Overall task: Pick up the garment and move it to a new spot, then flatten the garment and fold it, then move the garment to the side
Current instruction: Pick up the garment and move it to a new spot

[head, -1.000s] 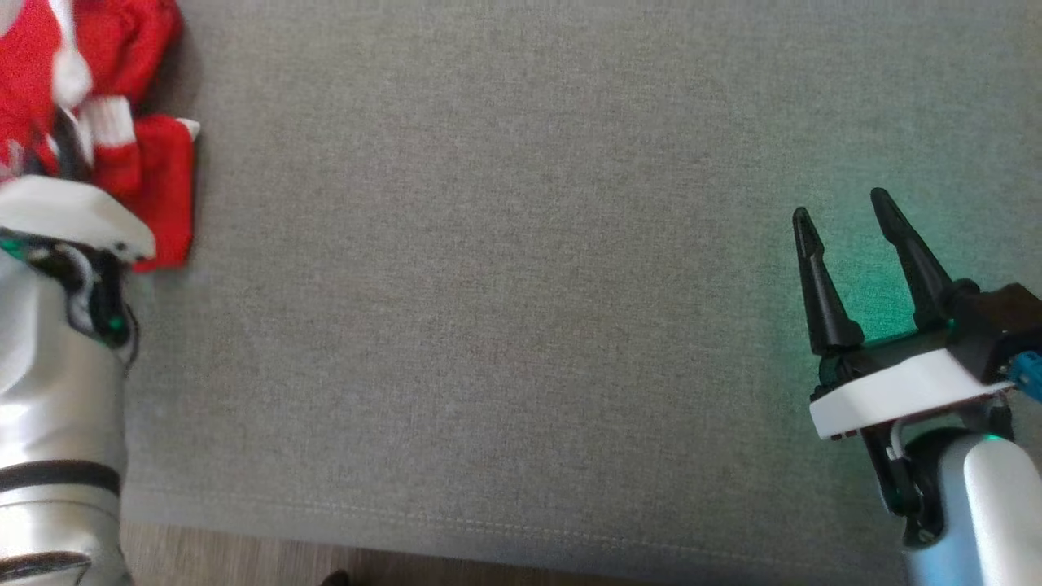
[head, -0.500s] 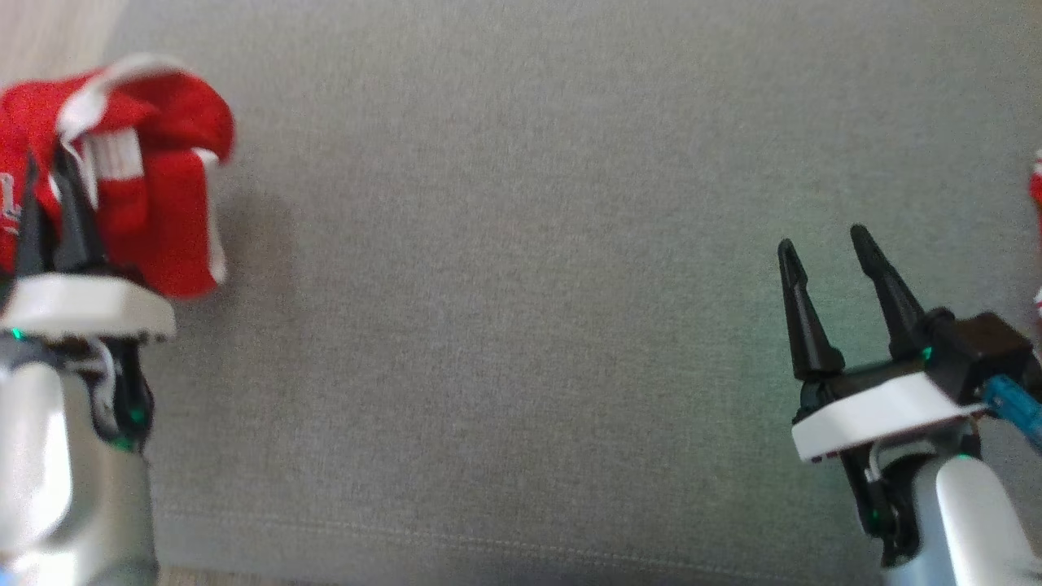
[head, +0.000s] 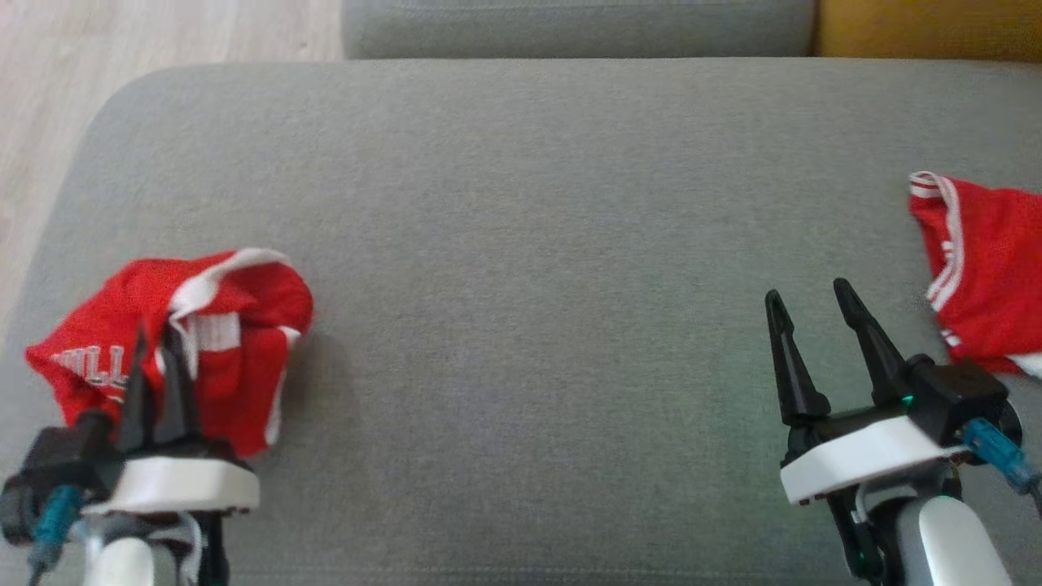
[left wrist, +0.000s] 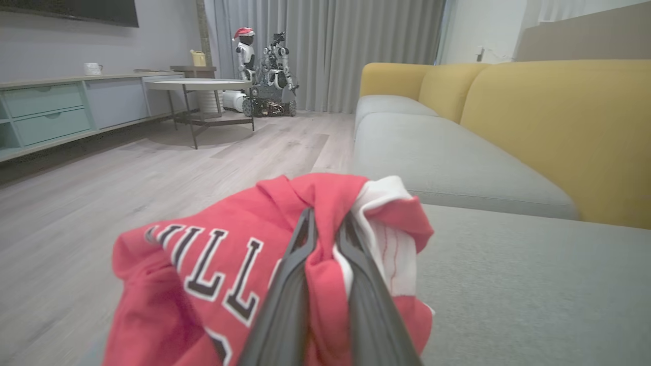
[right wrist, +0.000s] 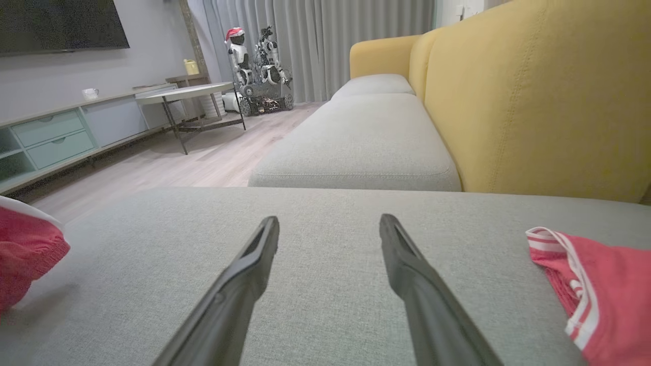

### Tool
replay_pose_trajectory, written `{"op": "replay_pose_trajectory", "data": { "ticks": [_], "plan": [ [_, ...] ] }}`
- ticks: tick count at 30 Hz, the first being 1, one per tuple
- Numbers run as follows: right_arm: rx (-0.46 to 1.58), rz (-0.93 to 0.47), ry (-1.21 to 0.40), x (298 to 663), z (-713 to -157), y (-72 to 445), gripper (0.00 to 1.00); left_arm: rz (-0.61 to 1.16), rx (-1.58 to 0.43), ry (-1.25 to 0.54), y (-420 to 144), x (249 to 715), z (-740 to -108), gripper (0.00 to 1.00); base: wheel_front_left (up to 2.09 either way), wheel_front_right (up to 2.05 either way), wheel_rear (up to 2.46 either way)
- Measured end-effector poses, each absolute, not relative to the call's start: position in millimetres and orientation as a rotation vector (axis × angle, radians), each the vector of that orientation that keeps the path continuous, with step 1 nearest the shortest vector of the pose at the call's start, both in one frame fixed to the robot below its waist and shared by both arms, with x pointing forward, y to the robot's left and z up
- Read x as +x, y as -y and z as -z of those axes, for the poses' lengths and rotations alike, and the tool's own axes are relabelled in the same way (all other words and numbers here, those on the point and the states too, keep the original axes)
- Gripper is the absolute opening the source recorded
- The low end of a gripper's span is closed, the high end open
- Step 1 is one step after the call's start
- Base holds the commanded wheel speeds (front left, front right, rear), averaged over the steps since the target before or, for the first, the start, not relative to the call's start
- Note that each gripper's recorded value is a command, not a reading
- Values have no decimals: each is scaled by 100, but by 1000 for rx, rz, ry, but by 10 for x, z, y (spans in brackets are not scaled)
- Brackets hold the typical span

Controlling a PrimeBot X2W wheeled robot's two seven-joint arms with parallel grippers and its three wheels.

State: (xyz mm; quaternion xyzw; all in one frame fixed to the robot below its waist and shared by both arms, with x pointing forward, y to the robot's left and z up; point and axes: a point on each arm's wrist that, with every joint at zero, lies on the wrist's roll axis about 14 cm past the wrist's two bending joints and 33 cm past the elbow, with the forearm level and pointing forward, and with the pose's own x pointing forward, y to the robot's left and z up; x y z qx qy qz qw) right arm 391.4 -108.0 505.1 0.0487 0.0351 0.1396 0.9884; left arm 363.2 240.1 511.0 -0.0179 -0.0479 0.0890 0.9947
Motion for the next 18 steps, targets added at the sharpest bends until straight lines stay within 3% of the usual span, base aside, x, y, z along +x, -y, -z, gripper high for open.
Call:
{"op": "replay_pose_trajectory", "data": {
  "ticks": [9, 18],
  "plan": [
    [114, -176, -47, 3741, -5104, 1421, 100, 84, -85, 110, -1552, 3878, -5185, 0, 0, 0, 0],
    [147, -19, -75, 3517, -4982, 1895, 100, 523, -103, 106, -167, 4211, -5226, 0, 0, 0, 0]
  ]
}}
